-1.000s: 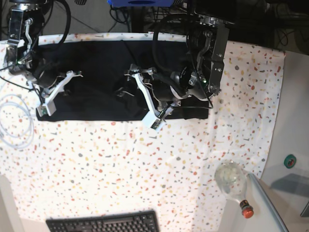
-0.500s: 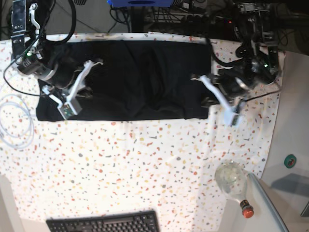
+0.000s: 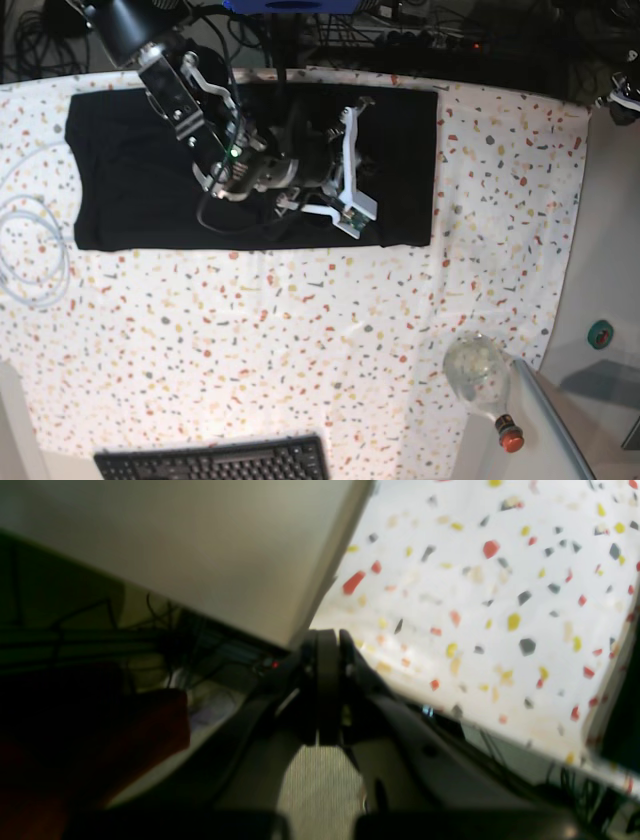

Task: Layout the t-shirt on the table in an organized manner, then fold the t-shirt properly
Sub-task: 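Fold the left-held end over toward the right gripper, then smooth the folded black shirt flat with the right gripper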

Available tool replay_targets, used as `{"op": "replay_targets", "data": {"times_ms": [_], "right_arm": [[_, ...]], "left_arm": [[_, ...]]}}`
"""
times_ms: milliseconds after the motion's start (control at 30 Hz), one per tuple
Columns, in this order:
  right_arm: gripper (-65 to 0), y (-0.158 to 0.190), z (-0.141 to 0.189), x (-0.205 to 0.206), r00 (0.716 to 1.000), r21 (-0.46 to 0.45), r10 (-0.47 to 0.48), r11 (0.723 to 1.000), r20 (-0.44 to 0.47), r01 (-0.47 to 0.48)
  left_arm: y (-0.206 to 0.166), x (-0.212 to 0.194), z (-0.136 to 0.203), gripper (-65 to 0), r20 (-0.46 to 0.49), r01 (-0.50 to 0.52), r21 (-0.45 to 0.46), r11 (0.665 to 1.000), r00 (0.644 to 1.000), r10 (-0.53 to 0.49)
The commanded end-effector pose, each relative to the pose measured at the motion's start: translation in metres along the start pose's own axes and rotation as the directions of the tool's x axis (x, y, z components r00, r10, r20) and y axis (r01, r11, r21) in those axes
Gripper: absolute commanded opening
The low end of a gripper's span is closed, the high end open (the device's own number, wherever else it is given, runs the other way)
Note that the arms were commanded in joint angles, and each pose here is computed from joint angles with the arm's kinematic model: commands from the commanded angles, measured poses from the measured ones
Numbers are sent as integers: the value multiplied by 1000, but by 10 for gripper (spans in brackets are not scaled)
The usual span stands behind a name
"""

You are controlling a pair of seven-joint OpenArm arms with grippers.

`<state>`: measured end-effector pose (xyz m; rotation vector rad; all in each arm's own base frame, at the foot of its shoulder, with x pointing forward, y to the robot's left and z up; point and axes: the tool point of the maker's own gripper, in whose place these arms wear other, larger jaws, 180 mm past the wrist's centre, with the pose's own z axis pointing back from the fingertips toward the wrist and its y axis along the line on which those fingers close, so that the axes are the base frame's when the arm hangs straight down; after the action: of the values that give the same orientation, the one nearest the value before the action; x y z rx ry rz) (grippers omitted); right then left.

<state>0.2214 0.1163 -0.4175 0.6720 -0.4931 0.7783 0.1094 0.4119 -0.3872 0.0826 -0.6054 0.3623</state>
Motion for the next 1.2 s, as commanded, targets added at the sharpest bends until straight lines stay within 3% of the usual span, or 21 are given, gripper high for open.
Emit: {"op": "replay_targets", "data": {"times_ms": [0,300,467,633,767,867,933,1033,1100,1133,1167], "right_arm": [[-650,-8,-1,17,1000,-12,14,1000,26,-14],[-650,-61,-23,27,999,-70,-52,996,-5,52],[-650,-114,0,14,977,-155,-205,965,57,212],[-650,-140,19,3,963,-204,-258,941,82,269],[-650,-127,39,-2,973,-217,-214,949,84,228],[-650,-98,66,0,976,-241,-153,952,155,187],[-650,-85,80,-8,956,-281,-212,922,204,264],[-650,-75,90,-24,905,-330,-341,849,254,413],[-650,-66,91,-38,885,-334,-390,824,254,459],[-602,-61,90,-42,882,-329,-400,821,249,466],[-513,-56,90,-48,879,-325,-411,819,242,473]], "left_arm": [[6,10,7,-650,33,17,12,1000,999,-17],[12,-3,10,-650,6,11,23,1000,1000,-11],[11,-3,10,-650,5,13,21,1000,1000,-13],[8,0,8,-650,14,10,13,1000,1000,-10],[8,4,7,-650,21,11,14,1000,1000,-12],[13,7,9,-650,26,15,26,1000,1000,-16],[21,15,13,-650,32,39,42,998,999,-40],[30,22,15,-650,28,51,55,997,998,-52],[37,29,16,-650,31,63,65,996,997,-65],[39,31,17,-650,31,66,68,996,997,-68],[41,34,17,-650,33,68,70,995,997,-70]]}}
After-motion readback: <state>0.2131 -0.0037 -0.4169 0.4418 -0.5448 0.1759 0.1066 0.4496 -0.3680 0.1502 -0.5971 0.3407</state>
